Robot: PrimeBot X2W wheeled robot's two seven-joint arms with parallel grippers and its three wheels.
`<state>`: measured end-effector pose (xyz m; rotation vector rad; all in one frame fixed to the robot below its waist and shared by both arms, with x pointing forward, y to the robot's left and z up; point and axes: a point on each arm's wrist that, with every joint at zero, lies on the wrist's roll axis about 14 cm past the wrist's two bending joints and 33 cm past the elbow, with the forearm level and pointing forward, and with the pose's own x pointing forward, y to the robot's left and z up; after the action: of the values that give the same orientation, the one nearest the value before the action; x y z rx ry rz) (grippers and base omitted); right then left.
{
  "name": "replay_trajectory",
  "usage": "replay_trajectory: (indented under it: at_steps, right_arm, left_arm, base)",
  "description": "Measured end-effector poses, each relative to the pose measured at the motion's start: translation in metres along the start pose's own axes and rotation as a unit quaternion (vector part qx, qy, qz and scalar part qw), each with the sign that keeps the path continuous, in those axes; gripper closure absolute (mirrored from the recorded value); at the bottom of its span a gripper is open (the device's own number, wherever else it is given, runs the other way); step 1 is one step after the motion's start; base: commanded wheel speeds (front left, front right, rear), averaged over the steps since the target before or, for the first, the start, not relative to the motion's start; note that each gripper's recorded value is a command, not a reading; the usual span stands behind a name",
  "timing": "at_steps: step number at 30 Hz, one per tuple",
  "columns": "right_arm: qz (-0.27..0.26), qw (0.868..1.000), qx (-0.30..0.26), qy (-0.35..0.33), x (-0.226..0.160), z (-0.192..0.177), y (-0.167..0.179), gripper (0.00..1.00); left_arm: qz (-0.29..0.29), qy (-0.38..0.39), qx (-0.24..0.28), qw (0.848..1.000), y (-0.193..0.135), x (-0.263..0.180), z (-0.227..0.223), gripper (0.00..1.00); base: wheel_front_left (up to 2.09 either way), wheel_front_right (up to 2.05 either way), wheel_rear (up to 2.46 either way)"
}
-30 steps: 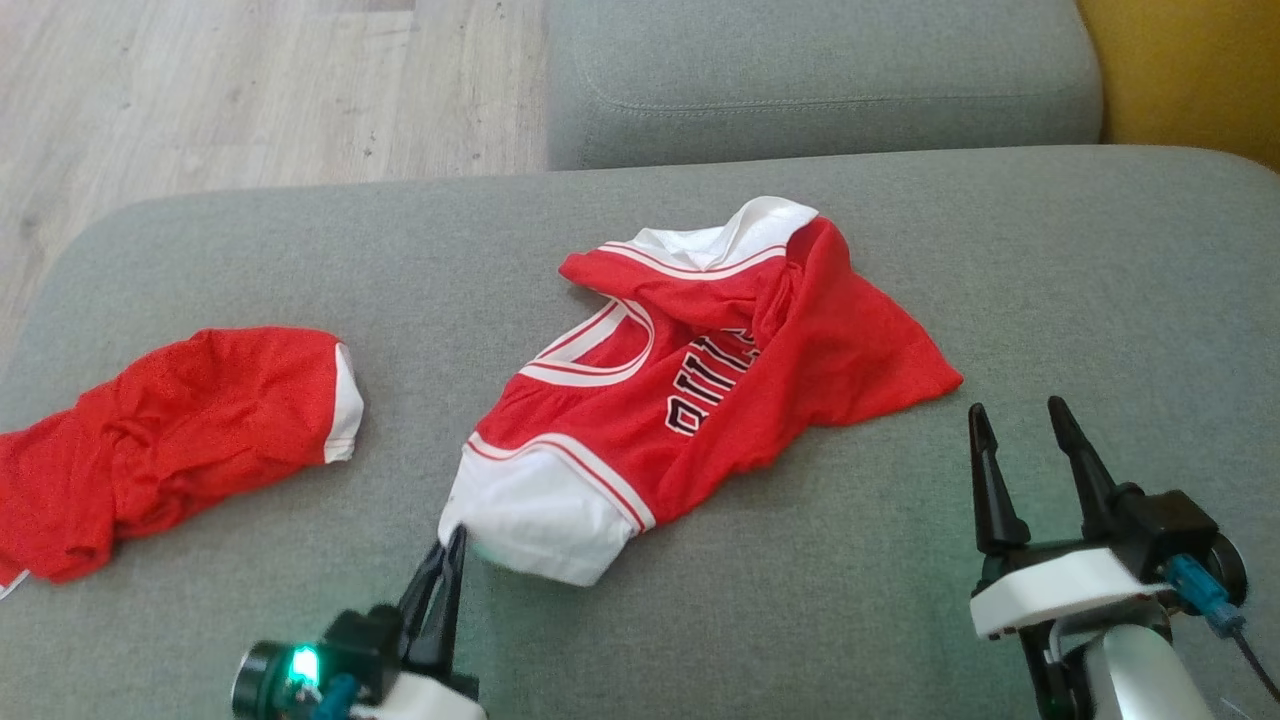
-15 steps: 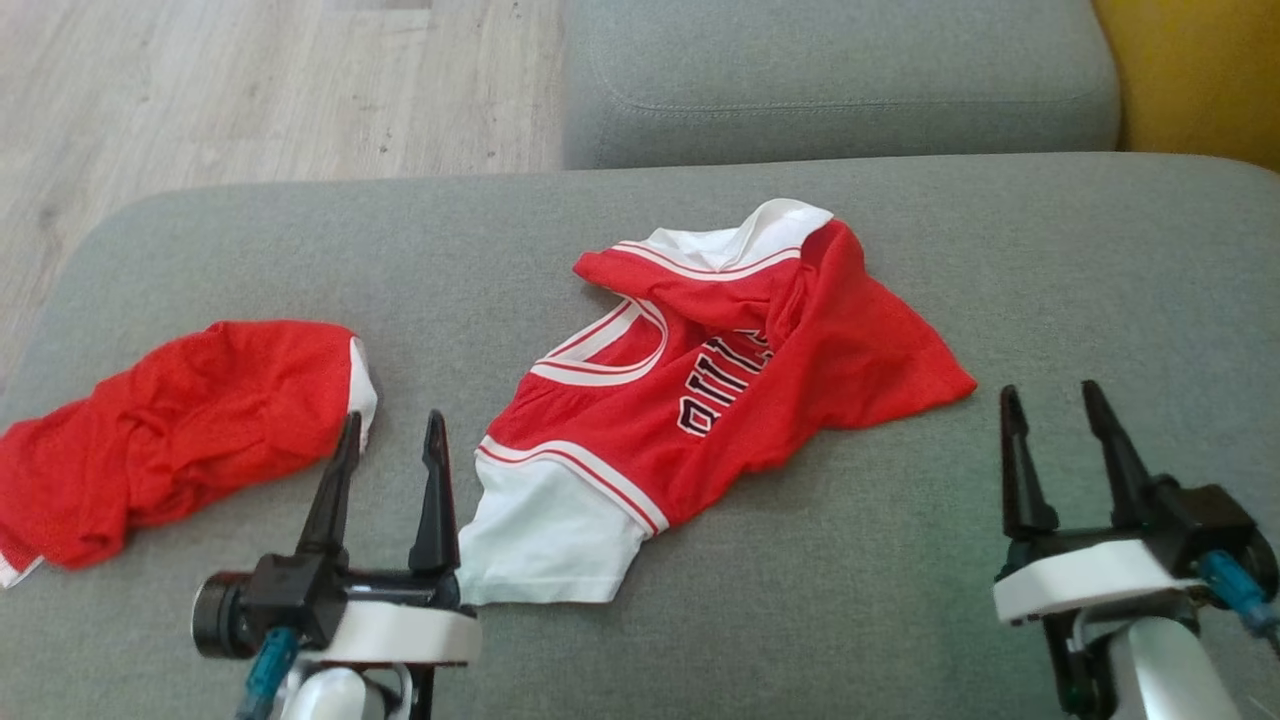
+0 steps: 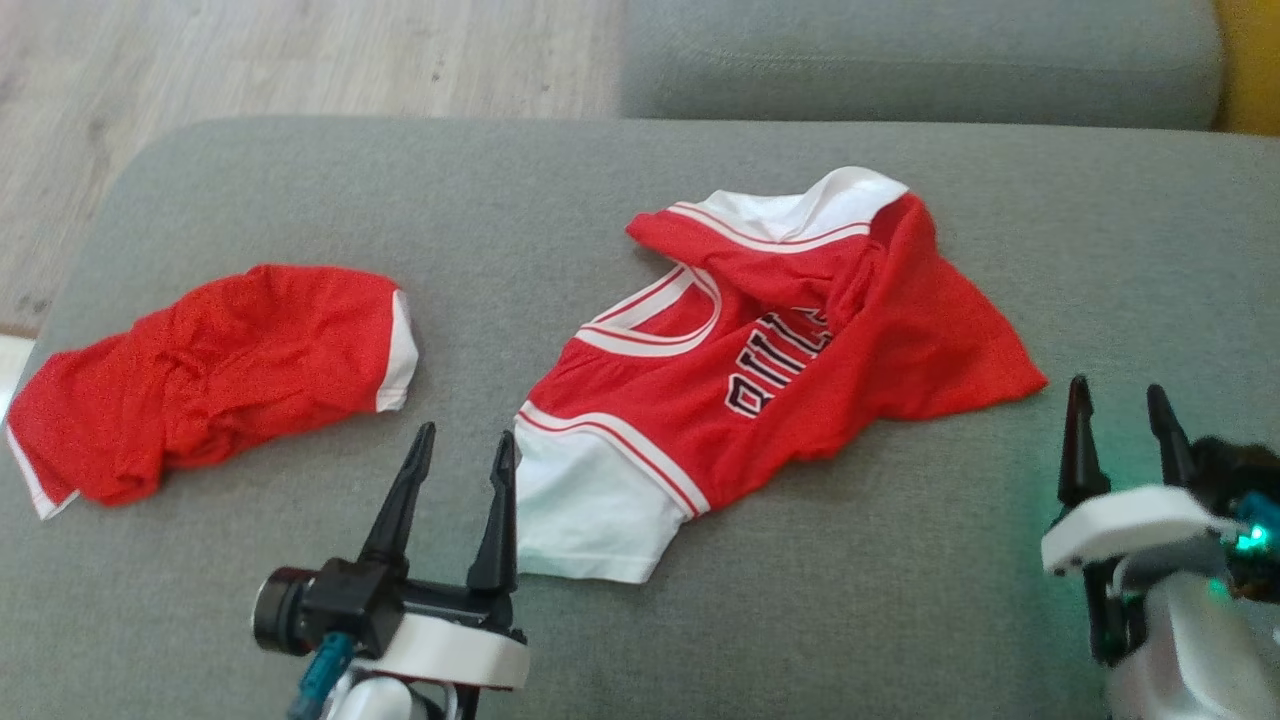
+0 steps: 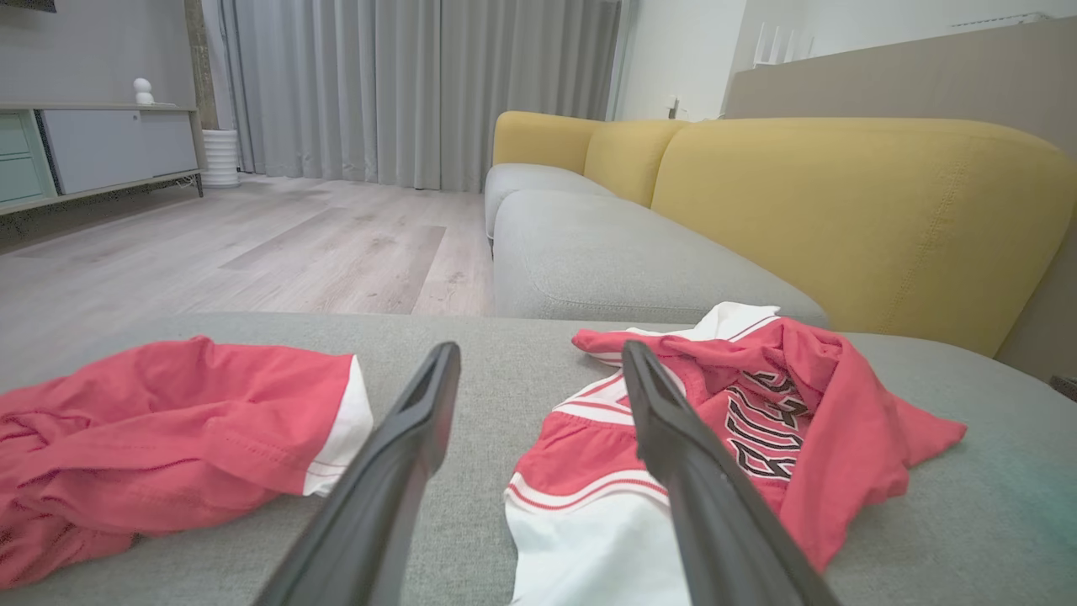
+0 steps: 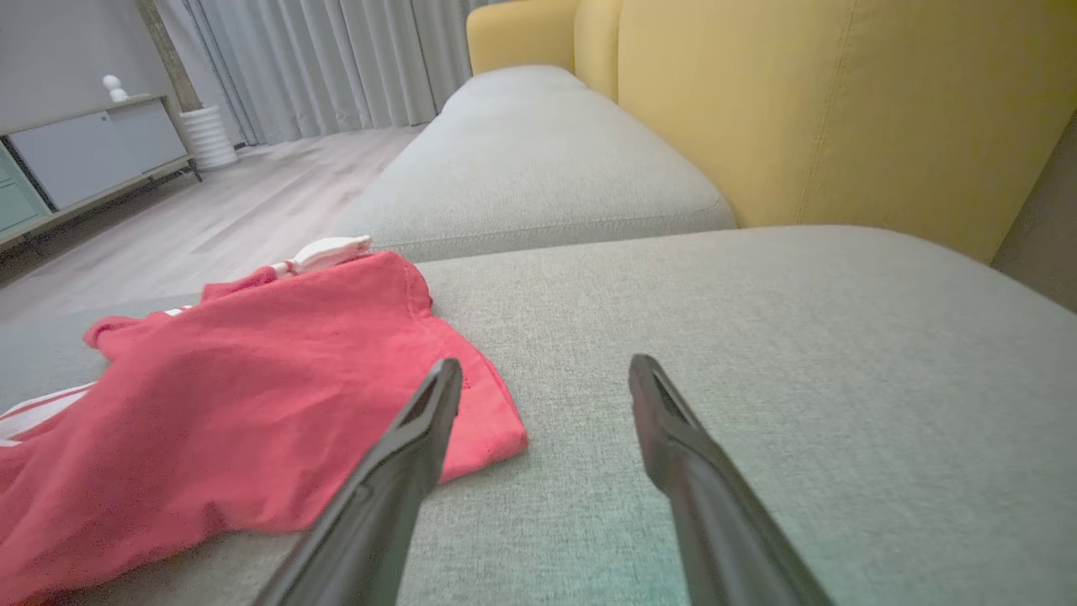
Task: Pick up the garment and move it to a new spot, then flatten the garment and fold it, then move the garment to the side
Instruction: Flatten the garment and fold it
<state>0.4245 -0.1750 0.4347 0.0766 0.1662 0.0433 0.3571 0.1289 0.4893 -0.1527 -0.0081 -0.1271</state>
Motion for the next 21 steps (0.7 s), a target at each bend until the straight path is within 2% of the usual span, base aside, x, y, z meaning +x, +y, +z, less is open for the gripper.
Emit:
replay_trajectory:
  at_steps: [4, 13, 21]
  right_arm:
    - [-0.015, 0.998, 0.026, 0.047, 0.022, -0.016, -0.002, 0.00]
    - [0.008, 0.989, 0.028, 0.148, 0.047, -0.058, 0.025, 0.00]
    - [0.007, 0.985, 0.026, 0.168, 0.052, -0.065, 0.025, 0.00]
  left_arm:
    - [-0.001, 0.013, -0.002, 1.000, -0.001, -0.001, -0.008, 0.00]
    - [0.005, 0.019, -0.006, 1.000, 0.001, 0.006, -0.011, 0.00]
    - [0.013, 0.022, -0.004, 1.000, 0.003, 0.007, -0.012, 0.00]
  base:
    - [0.00, 0.00, 0.00]
    - [0.00, 0.00, 0.00]
    - [0.00, 0.00, 0.00]
